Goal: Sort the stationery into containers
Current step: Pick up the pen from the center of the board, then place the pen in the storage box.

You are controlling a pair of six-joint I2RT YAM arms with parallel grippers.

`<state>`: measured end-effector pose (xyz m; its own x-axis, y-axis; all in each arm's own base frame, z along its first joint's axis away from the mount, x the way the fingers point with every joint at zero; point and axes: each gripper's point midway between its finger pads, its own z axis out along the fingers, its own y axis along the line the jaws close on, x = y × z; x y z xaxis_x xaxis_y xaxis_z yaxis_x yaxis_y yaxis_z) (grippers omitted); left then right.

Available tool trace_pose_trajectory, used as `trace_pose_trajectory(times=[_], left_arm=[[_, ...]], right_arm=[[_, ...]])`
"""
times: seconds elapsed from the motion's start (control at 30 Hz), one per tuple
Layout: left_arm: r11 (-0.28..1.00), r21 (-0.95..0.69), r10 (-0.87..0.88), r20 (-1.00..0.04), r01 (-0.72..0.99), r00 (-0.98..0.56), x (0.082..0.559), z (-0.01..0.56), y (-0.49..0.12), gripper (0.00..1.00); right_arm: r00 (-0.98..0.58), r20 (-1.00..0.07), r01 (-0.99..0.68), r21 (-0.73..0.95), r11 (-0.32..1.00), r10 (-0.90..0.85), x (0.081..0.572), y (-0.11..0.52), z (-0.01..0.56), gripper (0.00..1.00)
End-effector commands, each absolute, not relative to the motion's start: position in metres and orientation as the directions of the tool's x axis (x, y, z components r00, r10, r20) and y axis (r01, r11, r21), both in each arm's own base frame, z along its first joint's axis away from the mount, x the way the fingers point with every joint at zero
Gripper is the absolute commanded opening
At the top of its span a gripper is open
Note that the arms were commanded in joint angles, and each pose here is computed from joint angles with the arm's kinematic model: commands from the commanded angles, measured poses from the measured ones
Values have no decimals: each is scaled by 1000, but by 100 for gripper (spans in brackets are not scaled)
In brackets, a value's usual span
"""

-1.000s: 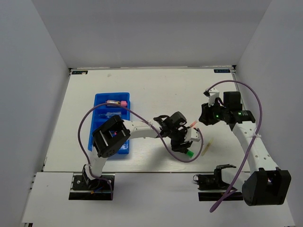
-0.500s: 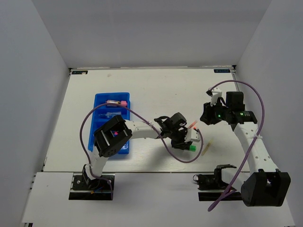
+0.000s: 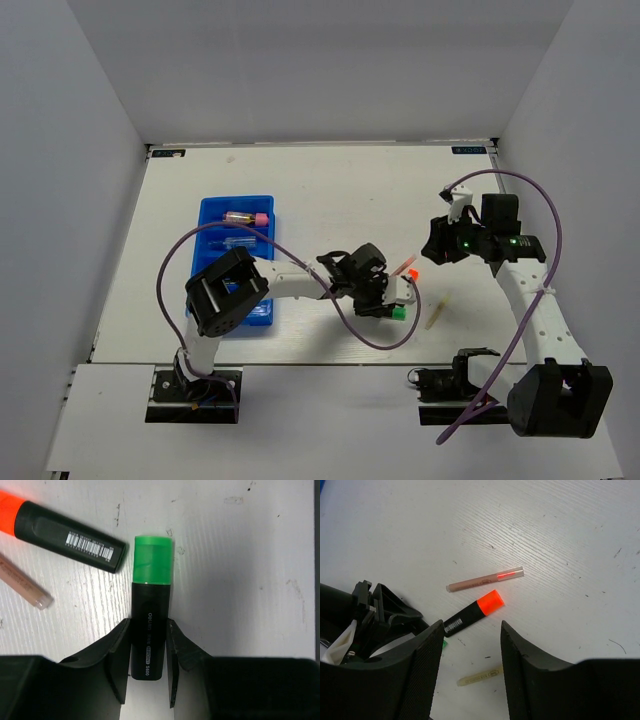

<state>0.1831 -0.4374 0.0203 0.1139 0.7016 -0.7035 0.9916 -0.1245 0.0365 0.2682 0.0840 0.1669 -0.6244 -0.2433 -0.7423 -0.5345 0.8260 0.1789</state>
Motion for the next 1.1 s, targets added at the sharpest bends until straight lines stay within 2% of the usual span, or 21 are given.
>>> trace_pose_trajectory(times=[0.0,0.17,0.27,0.67,0.7,0.77,0.8,0.9,1.0,1.07], left_arm=[[-89,33,779,-621,995,90,180,4,-408,1],[-65,40,823,-563,997,76,179,-17,-398,0],[-28,54,820,-570,998,54,184,-16,-391,0],[117,180,707,-705,977,45,207,96,-366,0],[138,206,673,-737,969,61,209,121,-362,0],[165,214,683,-729,963,45,214,123,-344,0],[207,255,653,-755,944,61,221,149,-335,0],[261,307,673,-737,915,55,231,165,-297,0],[274,343,726,-686,898,40,240,156,-250,0],[288,391,717,-694,874,74,247,163,-223,0]], right_arm=[[-603,-768,-535,190,823,-215,270,84,176,53],[-601,-768,-549,196,812,-221,268,88,176,53],[-605,-766,-551,206,809,-217,267,89,175,53],[-614,-765,-539,227,811,-194,267,84,176,54],[-612,-767,-543,228,808,-194,267,85,177,56],[-617,-763,-545,238,804,-192,266,86,176,58],[-617,-763,-549,239,801,-195,265,87,176,58],[-622,-759,-552,250,795,-193,265,88,174,59],[-619,-761,-560,252,789,-196,264,89,175,59],[-617,-762,-565,257,784,-195,263,90,176,59]])
